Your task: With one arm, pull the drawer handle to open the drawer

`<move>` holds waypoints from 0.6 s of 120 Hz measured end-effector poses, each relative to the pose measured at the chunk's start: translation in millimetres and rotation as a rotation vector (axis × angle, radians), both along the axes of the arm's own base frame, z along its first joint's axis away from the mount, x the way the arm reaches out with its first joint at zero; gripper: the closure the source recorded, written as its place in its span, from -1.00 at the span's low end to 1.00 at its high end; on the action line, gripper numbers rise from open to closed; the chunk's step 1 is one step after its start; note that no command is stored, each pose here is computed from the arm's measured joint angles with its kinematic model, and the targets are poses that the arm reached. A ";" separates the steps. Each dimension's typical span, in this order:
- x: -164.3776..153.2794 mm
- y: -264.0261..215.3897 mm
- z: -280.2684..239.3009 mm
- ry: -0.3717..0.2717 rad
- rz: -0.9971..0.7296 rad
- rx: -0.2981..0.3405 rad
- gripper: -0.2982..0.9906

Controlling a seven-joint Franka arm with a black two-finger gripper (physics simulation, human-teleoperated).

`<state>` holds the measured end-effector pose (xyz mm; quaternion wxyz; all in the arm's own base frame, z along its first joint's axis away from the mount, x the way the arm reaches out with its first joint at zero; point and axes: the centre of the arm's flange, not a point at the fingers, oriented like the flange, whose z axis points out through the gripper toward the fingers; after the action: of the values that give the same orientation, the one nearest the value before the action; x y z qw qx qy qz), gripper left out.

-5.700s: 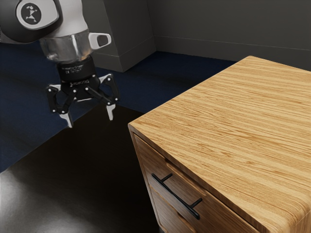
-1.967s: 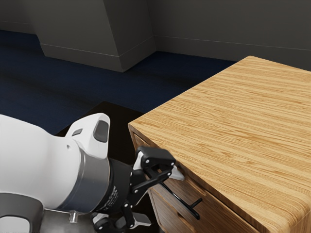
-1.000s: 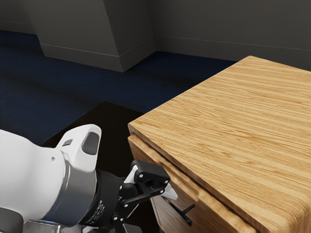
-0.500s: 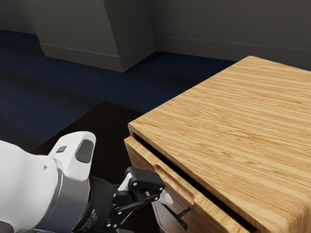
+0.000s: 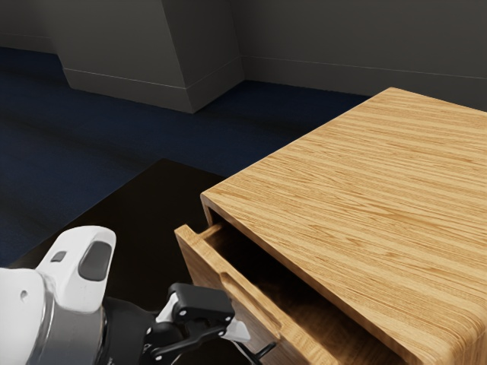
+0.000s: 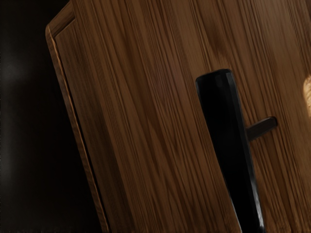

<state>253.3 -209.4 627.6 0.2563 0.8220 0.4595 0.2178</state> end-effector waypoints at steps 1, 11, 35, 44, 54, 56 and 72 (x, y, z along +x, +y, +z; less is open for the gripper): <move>-0.7 -0.2 0.1 -0.001 -0.001 0.000 -0.52; -5.5 -1.6 -2.0 0.000 -0.007 0.005 -0.52; -11.6 -8.7 -11.1 0.014 -0.025 0.017 -0.52; -17.3 -9.8 -11.7 0.009 -0.031 0.020 -0.52; -24.2 -10.0 -11.6 0.005 -0.039 0.017 -0.52; -25.4 -9.9 -11.8 0.005 -0.040 0.017 -0.52; -30.0 -9.4 -15.4 0.014 -0.049 0.013 -0.52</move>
<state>223.3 -218.7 612.2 0.2531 0.8362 0.4394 0.2087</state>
